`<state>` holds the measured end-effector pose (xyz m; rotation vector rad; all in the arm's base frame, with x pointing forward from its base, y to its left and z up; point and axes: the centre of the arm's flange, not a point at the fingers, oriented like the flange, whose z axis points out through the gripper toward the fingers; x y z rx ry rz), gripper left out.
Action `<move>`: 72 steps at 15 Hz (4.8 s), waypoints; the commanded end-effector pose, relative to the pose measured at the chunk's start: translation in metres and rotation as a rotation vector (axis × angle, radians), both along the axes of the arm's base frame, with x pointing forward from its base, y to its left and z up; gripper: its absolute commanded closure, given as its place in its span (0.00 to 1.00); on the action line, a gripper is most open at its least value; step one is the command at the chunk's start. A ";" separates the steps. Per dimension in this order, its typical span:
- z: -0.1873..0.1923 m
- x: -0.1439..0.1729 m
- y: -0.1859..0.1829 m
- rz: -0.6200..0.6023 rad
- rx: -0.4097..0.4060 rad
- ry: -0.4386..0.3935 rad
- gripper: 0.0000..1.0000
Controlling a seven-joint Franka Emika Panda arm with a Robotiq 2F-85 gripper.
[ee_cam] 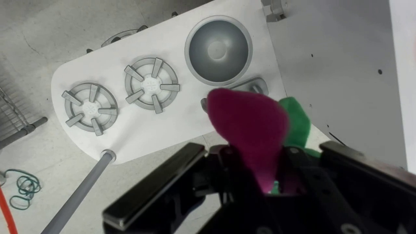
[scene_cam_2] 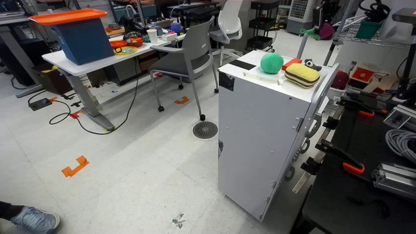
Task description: Put the beetroot plushy in the sink
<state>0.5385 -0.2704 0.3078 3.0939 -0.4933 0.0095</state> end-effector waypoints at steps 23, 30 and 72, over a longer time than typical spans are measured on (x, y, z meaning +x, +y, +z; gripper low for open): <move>-0.016 0.018 0.037 0.012 -0.082 0.031 0.95; -0.024 0.019 0.045 0.024 -0.050 0.050 0.52; -0.025 0.017 0.044 0.028 -0.038 0.061 0.35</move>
